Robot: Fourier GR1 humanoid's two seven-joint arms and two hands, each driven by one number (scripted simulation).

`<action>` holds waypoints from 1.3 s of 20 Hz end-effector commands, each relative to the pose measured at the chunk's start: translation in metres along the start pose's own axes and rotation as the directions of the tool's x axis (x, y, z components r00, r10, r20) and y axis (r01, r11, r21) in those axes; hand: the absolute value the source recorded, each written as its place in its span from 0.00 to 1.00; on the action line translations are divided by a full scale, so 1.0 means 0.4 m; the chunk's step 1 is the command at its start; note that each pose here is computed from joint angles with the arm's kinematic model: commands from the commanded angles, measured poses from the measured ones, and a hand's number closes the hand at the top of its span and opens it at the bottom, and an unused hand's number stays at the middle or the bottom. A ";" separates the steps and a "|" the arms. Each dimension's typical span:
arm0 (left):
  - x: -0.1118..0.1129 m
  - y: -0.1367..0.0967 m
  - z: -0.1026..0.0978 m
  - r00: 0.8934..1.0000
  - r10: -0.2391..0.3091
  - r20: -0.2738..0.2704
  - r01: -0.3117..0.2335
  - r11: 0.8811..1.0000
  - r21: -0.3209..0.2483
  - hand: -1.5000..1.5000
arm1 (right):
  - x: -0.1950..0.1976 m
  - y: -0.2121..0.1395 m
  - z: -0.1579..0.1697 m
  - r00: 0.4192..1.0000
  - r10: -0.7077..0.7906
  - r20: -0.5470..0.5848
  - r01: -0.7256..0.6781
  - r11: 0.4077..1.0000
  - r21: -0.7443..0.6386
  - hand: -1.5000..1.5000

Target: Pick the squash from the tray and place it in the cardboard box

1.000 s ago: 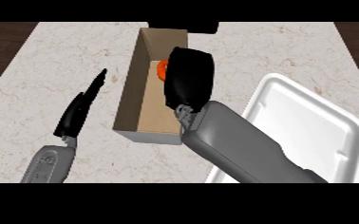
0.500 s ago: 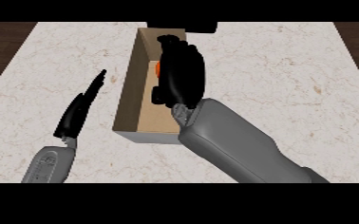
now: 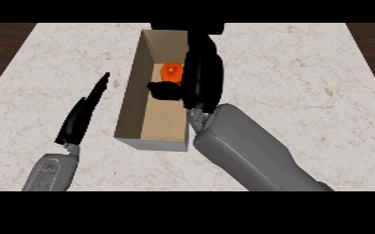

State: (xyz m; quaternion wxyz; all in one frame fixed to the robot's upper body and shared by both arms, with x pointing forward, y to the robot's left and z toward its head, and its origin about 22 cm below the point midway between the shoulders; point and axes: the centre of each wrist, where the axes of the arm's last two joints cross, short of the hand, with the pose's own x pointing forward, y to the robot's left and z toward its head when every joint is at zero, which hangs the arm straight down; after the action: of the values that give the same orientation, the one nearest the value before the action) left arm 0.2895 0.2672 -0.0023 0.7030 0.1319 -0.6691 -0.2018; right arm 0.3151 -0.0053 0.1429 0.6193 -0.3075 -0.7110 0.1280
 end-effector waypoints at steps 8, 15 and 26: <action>-0.041 0.001 0.044 0.999 0.006 -0.034 -0.005 1.000 0.028 0.50 | -0.155 -0.014 0.020 0.967 -0.252 0.031 0.252 0.933 -0.257 0.00; -0.029 0.026 0.034 0.999 0.009 -0.037 -0.007 0.999 0.040 0.50 | -0.290 -0.128 0.065 0.954 -0.292 0.066 0.296 0.886 -0.357 0.00; -0.037 0.009 0.058 0.999 0.013 -0.032 -0.013 1.000 0.026 0.50 | -0.434 -0.250 0.124 0.968 -0.243 0.067 0.252 0.918 -0.307 0.00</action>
State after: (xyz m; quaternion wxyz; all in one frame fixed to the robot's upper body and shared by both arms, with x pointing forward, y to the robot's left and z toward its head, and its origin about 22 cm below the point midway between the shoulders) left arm 0.2720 0.2829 -0.0065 0.7102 0.1445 -0.6634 -0.1861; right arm 0.2665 -0.1629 0.0565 0.5622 -0.3124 -0.7616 -0.0796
